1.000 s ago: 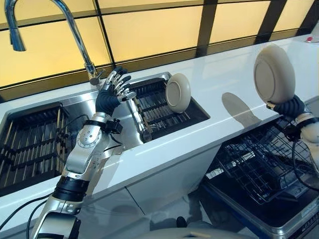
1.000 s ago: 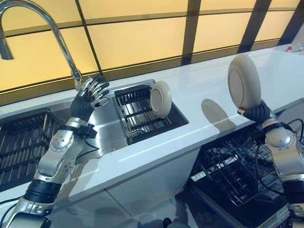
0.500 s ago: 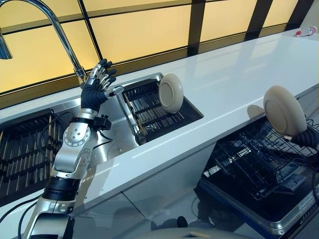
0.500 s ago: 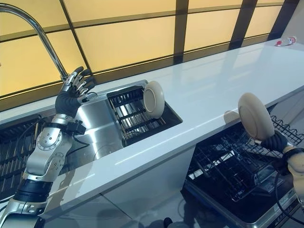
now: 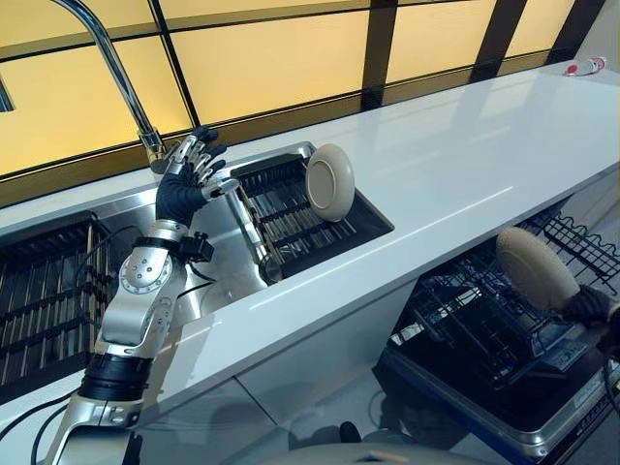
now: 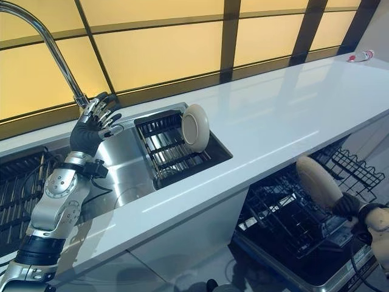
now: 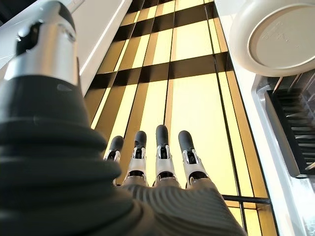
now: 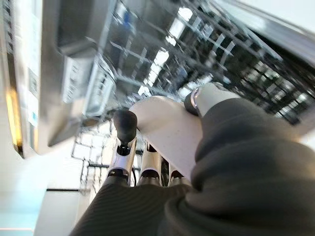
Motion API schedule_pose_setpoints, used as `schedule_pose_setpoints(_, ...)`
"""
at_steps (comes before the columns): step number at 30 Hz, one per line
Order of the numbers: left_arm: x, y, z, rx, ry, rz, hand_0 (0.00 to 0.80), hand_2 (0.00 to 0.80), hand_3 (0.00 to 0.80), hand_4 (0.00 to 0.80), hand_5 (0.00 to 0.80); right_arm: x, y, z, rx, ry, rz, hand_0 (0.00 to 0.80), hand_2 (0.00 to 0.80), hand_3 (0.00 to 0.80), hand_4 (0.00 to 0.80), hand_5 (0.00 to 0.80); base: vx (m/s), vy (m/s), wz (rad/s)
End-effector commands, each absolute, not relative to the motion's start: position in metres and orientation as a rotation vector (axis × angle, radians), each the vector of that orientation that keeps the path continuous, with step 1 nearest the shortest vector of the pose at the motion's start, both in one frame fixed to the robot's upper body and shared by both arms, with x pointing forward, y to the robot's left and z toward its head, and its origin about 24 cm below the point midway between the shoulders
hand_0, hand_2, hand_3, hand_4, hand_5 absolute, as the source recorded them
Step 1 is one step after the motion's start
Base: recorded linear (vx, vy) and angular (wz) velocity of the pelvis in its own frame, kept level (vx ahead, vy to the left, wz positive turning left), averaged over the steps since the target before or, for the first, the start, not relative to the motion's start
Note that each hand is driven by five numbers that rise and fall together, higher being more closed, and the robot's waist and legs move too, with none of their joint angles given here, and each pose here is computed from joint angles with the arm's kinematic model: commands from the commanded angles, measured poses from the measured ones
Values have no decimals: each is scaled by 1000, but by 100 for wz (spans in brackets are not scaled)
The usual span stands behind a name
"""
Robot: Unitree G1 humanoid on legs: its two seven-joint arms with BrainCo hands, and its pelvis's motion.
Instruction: Take plates into dishwasher
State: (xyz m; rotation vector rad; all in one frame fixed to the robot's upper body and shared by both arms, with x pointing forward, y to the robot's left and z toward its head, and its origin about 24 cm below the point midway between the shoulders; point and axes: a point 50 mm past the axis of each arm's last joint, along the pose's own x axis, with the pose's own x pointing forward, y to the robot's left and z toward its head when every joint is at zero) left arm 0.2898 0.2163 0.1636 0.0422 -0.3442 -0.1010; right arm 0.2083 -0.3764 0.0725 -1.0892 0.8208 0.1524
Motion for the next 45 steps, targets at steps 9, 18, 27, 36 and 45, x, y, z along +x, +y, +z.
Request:
schedule_pose_setpoints(9, 291, 186, 179, 72, -400, -258, 0, 0, 0, 0, 0, 238, -367, 33, -1054, 944, 196, 800, 800, 800, 800, 800, 4, -12, 2)
schedule_pose_setpoints(18, 295, 175, 180, 67, -380, -311, 0, 0, 0, 0, 0, 245, -358, 4, -1009, 1026, 206, 800, 800, 800, 800, 800, 20, -36, 6)
schedule_pose_setpoints(27, 296, 169, 184, 66, -381, -342, 0, 0, 0, 0, 0, 247, -357, -10, -983, 1103, 180, 800, 800, 800, 800, 800, 12, -21, 9)
schedule_pose_setpoints(36, 295, 168, 188, 62, -388, -355, 0, 0, 0, 0, 0, 235, -361, -24, -941, 1189, 181, 800, 800, 800, 800, 800, -2, 0, 1)
schedule_pose_setpoints(45, 294, 168, 187, 47, -393, -357, 0, 0, 0, 0, 0, 230, -365, -25, -997, 1166, 126, 0, 0, 0, 0, 0, -1, 5, 3)
